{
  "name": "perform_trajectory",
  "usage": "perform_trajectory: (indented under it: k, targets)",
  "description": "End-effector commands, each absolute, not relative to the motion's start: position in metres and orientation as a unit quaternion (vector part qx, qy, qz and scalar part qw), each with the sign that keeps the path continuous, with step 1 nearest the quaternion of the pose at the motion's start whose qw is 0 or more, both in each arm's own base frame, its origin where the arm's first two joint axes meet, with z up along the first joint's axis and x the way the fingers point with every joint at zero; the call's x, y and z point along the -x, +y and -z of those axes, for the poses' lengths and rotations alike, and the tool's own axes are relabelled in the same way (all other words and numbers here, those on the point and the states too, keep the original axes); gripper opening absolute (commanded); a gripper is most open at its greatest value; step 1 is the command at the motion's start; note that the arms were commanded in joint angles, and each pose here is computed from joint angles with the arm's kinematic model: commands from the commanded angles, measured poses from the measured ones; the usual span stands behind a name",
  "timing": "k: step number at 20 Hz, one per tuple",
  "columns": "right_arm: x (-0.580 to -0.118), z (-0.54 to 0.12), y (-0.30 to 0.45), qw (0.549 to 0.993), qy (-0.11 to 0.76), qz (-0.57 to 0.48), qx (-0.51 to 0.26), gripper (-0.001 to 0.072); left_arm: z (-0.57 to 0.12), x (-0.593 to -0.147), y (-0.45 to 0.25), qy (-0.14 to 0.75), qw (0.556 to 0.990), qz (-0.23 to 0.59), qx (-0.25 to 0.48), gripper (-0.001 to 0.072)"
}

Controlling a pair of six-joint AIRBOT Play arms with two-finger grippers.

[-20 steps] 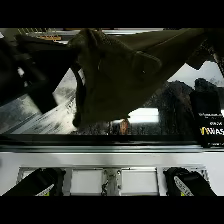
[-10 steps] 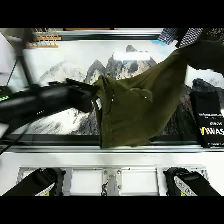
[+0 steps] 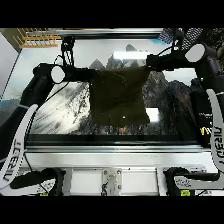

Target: Fold the clothes and pants, and hang the long-sleeved shirts on hangers.

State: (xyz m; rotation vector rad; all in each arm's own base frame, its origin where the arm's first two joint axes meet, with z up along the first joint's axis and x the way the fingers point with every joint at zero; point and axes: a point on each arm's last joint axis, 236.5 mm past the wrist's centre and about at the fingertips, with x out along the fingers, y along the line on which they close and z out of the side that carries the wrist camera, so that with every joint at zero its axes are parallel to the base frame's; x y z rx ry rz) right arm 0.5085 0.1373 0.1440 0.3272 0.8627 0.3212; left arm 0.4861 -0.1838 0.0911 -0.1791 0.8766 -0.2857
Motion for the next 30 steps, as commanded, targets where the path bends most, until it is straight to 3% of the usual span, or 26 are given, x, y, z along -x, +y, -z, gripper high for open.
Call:
perform_trajectory:
  k: [1, 4, 9, 14, 20, 25, 26, 27, 28, 30]
  targets:
    - [-0.508, -0.129, 0.131, 0.883, 0.428, -0.153, -0.119, 0.0014, -0.057, -0.503, -0.161, 0.468, 0.873, 0.119, 0.065, 0.0021]
    - [-0.467, -0.102, 0.117, 0.862, 0.482, -0.135, -0.076, 0.0014, -0.046, -0.476, -0.168, 0.492, 0.858, 0.147, 0.012, 0.0020]
    - [-0.378, -0.035, 0.108, 0.821, 0.552, -0.124, -0.077, 0.0015, 0.007, -0.388, -0.175, 0.541, 0.824, 0.167, -0.028, 0.0021]
    - [-0.317, 0.043, 0.113, 0.782, 0.607, -0.118, -0.082, 0.0015, 0.074, -0.320, -0.201, 0.561, 0.799, 0.207, -0.064, 0.0021]
    - [-0.290, 0.085, 0.113, 0.764, 0.632, -0.112, -0.072, 0.0015, 0.122, -0.260, -0.219, 0.621, 0.736, 0.239, -0.123, 0.0020]
    - [-0.291, 0.083, 0.114, 0.764, 0.630, -0.111, -0.080, 0.0032, 0.105, -0.258, -0.219, 0.613, 0.742, 0.244, -0.120, 0.0023]
    - [-0.293, 0.079, 0.116, 0.764, 0.630, -0.113, -0.085, 0.0176, 0.092, -0.261, -0.217, 0.603, 0.751, 0.245, -0.114, 0.0194]
    - [-0.294, 0.073, 0.117, 0.762, 0.631, -0.115, -0.086, 0.0463, 0.078, -0.264, -0.215, 0.593, 0.760, 0.245, -0.107, 0.0476]
    - [-0.296, 0.063, 0.115, 0.759, 0.634, -0.117, -0.088, 0.0663, 0.062, -0.266, -0.212, 0.586, 0.766, 0.244, -0.100, 0.0574]
    - [-0.302, 0.038, 0.107, 0.758, 0.634, -0.123, -0.088, 0.0664, 0.029, -0.265, -0.200, 0.581, 0.775, 0.236, -0.084, 0.0575]
